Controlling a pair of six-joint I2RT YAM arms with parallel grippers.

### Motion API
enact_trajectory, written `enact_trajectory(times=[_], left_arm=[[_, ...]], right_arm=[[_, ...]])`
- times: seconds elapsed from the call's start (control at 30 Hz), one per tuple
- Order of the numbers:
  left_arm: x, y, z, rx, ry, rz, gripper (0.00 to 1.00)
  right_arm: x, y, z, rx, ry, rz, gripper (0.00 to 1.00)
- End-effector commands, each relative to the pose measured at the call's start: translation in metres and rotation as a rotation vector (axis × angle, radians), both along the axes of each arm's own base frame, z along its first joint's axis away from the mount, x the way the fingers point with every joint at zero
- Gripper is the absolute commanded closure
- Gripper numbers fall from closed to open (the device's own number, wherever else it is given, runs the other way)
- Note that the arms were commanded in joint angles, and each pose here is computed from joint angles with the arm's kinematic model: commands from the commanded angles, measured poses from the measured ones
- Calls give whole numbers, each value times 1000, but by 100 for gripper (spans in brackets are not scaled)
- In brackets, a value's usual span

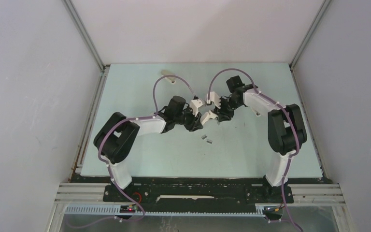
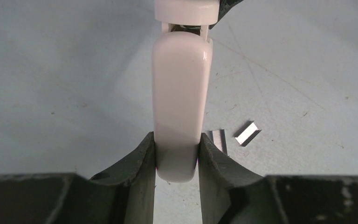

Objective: Unload the staples from the stapler
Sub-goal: Unload the staple at the center of the board.

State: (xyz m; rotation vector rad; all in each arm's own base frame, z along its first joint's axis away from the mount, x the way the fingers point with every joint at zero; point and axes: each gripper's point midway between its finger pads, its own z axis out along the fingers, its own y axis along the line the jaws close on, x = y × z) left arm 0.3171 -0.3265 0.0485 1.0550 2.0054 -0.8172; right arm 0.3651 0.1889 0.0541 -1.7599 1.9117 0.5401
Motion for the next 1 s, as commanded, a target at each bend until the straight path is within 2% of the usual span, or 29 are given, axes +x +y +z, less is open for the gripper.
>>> enact_trajectory(times=[0.0,0.23,0.3,0.47,0.67,0.8,0.87,0.97], left_arm=[[14,-4,33,-26,-64,43,91],[11,-6,36,-47,-50,42,91],[8,-7,36,-57,-47,37,91],[4,-4,15,-29,-4,35,91],[2,-1,-1,-14,24,51,91],[5,-1,-13,13,54,66,91],[9,-2,-15,24,66,79,91],[11,-4,-7,6,60,93,91]], right_arm=[[8,5,56,80,-131,-14,82],[3,1,64,62,-156,-14,83],[-6,7,65,116,-132,-6,82],[-28,11,15,27,0,9,83],[-24,16,-7,12,18,-62,82],[-28,12,-21,-19,119,-100,82],[-24,10,-21,-25,107,-128,83],[-19,16,1,43,76,-141,83]])
